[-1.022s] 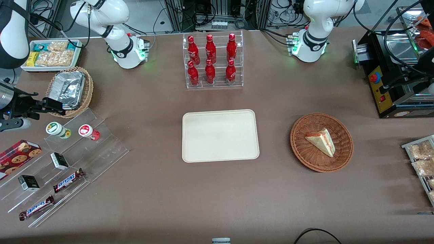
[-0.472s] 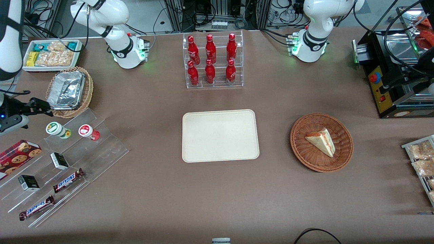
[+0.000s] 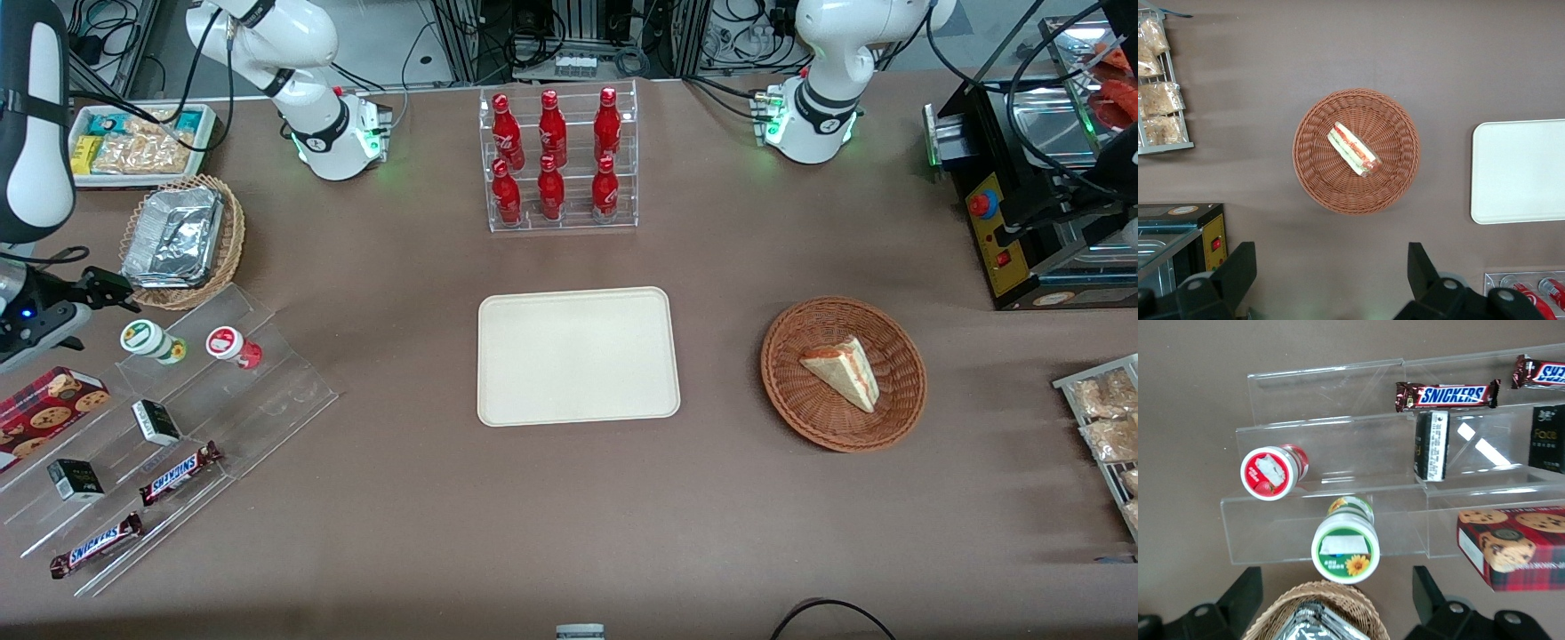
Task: Place green gum on tray
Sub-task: 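Lower the right gripper around the green gum jar and close it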
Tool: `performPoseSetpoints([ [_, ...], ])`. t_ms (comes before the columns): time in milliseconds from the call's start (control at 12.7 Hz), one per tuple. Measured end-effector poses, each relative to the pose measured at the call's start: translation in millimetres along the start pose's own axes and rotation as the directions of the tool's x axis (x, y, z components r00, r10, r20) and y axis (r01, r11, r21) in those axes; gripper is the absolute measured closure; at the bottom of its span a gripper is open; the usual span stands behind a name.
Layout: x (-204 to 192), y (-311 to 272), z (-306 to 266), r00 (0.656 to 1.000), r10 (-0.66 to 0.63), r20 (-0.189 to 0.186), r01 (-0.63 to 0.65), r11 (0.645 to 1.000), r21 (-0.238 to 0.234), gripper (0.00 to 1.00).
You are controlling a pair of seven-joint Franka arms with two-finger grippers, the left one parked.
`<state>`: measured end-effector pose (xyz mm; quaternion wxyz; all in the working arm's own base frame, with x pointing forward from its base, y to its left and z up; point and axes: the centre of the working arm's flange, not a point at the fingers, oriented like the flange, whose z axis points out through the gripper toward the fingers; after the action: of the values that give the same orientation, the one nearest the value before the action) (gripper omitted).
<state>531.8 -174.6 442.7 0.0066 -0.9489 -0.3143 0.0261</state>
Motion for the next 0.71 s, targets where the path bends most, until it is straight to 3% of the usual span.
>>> performPoseSetpoints([
  [708, -5.3, -9.1, 51.5, 0.999, -0.045, -0.024, 0.044, 0.999, -0.033, 0.00],
])
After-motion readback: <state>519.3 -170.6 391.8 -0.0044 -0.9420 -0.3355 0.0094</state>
